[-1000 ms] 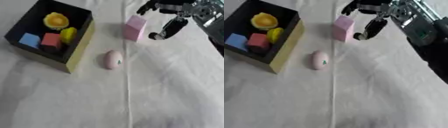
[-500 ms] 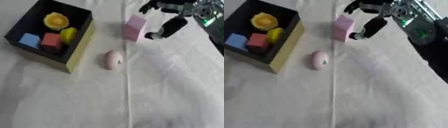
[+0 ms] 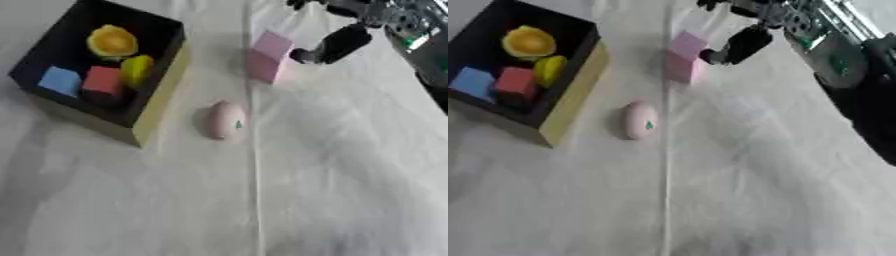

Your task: Pick up objects on the table and place them in the box.

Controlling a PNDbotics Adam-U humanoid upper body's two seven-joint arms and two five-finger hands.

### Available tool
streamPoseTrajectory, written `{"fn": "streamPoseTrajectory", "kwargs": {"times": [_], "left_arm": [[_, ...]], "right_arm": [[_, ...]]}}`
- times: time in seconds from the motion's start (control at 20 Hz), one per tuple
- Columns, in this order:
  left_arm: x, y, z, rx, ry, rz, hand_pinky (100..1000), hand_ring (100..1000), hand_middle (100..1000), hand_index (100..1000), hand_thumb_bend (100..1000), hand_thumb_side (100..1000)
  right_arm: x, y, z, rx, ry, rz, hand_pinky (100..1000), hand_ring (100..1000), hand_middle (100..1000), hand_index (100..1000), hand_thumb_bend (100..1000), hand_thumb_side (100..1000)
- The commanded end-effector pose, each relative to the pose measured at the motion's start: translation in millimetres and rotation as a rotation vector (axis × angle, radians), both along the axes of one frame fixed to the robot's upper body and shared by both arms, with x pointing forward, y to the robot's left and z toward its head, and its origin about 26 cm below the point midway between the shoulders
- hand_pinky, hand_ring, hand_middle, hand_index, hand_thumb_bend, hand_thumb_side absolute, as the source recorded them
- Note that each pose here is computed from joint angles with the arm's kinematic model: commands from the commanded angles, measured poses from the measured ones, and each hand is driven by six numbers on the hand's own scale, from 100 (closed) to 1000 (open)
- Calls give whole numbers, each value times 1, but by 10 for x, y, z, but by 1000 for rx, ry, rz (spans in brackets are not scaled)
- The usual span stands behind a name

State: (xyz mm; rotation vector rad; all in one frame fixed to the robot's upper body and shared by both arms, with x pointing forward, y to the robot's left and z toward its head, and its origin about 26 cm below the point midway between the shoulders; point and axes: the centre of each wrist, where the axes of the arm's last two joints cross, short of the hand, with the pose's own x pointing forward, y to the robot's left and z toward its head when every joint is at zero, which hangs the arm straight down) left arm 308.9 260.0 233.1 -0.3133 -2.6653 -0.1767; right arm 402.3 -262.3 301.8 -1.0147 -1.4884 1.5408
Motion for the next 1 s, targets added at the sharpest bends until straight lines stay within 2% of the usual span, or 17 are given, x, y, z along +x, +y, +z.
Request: {"fn": "streamPoseTrajectory", "kwargs": {"times": [0.05, 0.35, 0.75, 0.9, 1.0], "left_arm": [[-22, -5, 82, 9, -31, -6, 720, 704, 658, 800, 413, 495], [-21, -9, 84, 10, -29, -7, 720, 706, 658, 800, 410, 499], [-22, -5, 77, 14, -22, -3, 720, 707, 659, 800, 409, 499], [-22, -6, 79, 14, -22, -4, 720, 707, 659, 800, 409, 498], [-21, -8, 81, 14, -23, -5, 720, 707, 659, 799, 408, 498]], "right_arm": [[23, 0, 98, 15, -27, -27, 894, 932, 828, 938, 319, 420], [62, 61, 101, 58, -3, -14, 892, 926, 821, 936, 256, 467], [-8, 127, 226, 140, 15, 8, 893, 921, 814, 933, 172, 525], [-14, 150, 190, 152, 47, 9, 893, 922, 815, 934, 167, 548], [-11, 172, 164, 148, 61, 10, 895, 926, 819, 938, 192, 515]]}}
